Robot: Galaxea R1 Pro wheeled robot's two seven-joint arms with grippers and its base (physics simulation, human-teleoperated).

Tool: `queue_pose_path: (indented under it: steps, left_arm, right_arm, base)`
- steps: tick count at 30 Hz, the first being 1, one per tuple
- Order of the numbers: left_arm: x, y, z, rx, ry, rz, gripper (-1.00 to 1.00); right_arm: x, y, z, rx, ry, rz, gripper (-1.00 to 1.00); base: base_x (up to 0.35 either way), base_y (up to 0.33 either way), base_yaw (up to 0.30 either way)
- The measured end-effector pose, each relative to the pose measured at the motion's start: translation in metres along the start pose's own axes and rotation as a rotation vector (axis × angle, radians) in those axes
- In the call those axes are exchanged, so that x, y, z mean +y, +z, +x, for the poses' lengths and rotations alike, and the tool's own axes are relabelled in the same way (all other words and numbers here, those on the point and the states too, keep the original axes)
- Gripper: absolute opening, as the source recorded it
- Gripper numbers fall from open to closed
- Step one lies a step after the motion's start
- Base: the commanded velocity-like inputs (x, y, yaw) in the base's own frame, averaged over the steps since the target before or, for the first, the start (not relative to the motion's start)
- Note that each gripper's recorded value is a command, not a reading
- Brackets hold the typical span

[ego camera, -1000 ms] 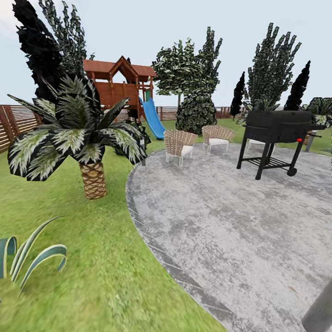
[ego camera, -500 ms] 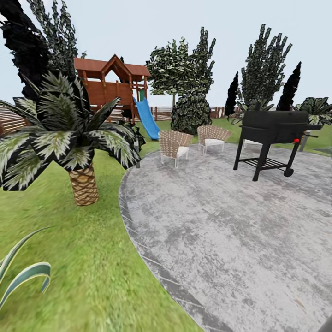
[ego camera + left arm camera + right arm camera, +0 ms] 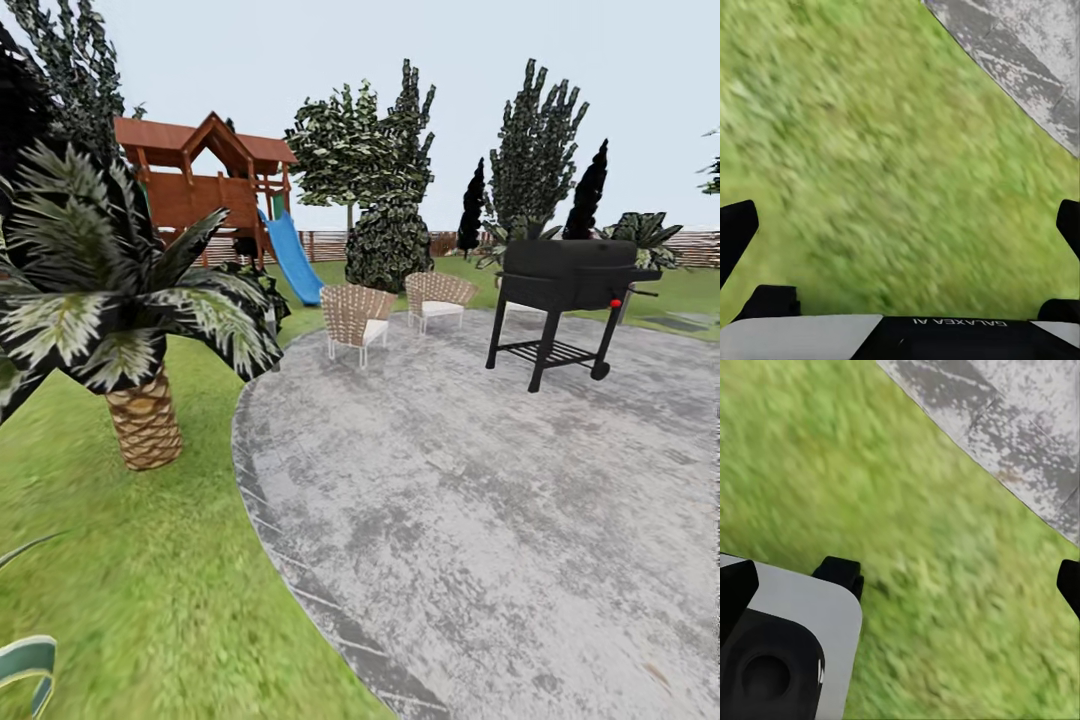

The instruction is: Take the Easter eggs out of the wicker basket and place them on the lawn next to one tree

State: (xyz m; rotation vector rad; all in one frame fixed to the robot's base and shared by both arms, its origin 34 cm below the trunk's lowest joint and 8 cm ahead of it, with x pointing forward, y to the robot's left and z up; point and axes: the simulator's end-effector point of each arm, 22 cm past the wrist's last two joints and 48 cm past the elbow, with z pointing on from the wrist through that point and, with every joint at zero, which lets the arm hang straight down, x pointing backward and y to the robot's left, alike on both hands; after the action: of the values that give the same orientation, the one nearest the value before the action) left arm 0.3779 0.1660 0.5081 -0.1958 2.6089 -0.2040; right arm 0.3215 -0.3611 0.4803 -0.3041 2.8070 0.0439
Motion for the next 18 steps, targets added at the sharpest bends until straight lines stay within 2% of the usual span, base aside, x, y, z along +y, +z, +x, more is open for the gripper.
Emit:
queue_pose_path:
  steps: [18]
  left_arm:
    - [-0.0001,0.0000,-0.0028,-0.012,0.002,0.000,1.00]
  right_arm:
    - [-0.0002,0.0000,-0.0001,0.000,0.001,0.001,1.00]
  base:
    - [0.342,0.153,-0.265]
